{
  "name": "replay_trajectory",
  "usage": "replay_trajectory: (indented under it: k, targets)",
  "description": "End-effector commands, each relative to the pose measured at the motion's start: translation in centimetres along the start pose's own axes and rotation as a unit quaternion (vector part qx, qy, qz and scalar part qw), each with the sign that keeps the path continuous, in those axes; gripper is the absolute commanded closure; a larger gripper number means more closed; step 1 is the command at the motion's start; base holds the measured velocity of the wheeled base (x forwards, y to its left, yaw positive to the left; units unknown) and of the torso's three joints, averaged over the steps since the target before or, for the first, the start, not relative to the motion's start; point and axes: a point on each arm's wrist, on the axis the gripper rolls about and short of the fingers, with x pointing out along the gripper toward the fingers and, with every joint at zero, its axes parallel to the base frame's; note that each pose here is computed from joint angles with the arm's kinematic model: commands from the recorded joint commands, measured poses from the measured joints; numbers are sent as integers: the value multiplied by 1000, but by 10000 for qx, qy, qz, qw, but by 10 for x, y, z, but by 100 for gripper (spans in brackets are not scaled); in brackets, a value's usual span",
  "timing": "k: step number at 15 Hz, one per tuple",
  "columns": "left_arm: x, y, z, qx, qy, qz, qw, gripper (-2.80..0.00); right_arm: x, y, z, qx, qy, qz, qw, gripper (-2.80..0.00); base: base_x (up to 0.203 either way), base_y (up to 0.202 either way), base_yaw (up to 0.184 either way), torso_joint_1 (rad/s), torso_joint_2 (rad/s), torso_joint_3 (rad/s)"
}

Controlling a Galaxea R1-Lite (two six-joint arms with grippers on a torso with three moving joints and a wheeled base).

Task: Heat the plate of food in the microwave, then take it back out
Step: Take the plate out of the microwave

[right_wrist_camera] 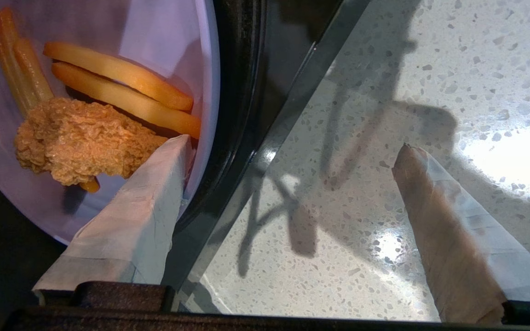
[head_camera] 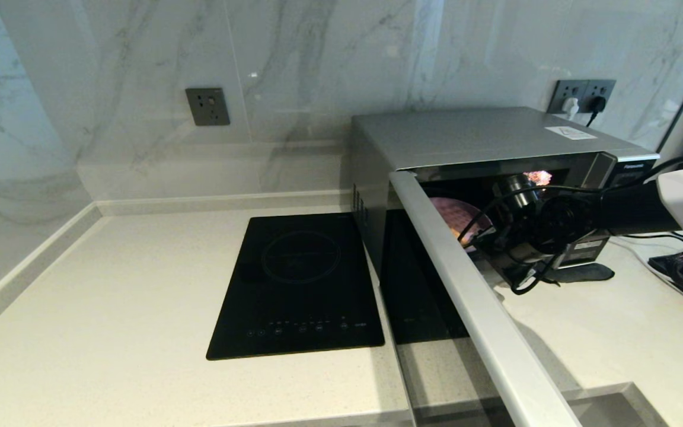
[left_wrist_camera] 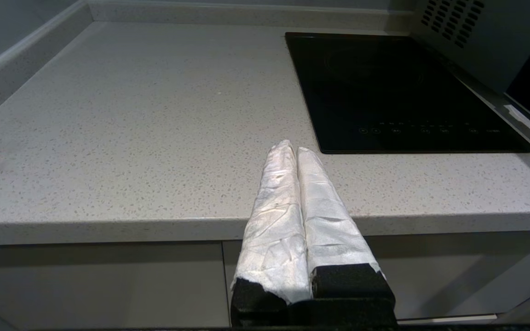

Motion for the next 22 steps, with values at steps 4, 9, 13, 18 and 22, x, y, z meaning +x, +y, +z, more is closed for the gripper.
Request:
replay_trajectory:
  k: [4, 9, 13, 18, 22]
  targets:
    - [0, 0, 0, -2, 6, 4, 10000, 0, -2, -3, -1, 13, 13, -62, 10000, -280, 0, 0, 0, 0, 0, 0]
    - [0, 0, 0, -4, 6, 4, 10000, 0, -12, -2, 1, 24, -12, -7, 10000, -280, 0, 0, 0, 0, 0, 0]
    - [0, 0, 0, -4, 6, 4, 10000, 0, -12, -3, 1, 14, -7, -18, 10000, -280, 0, 0, 0, 0, 0, 0]
    - [0, 0, 0, -4, 6, 4, 10000, 0, -3, 7, 8, 62, -110, 94, 9999, -280, 0, 0, 0, 0, 0, 0]
    - [0, 0, 0, -4, 6, 4, 10000, 0, -7, 11, 16, 125, -72, -79, 9999, -280, 0, 0, 0, 0, 0, 0]
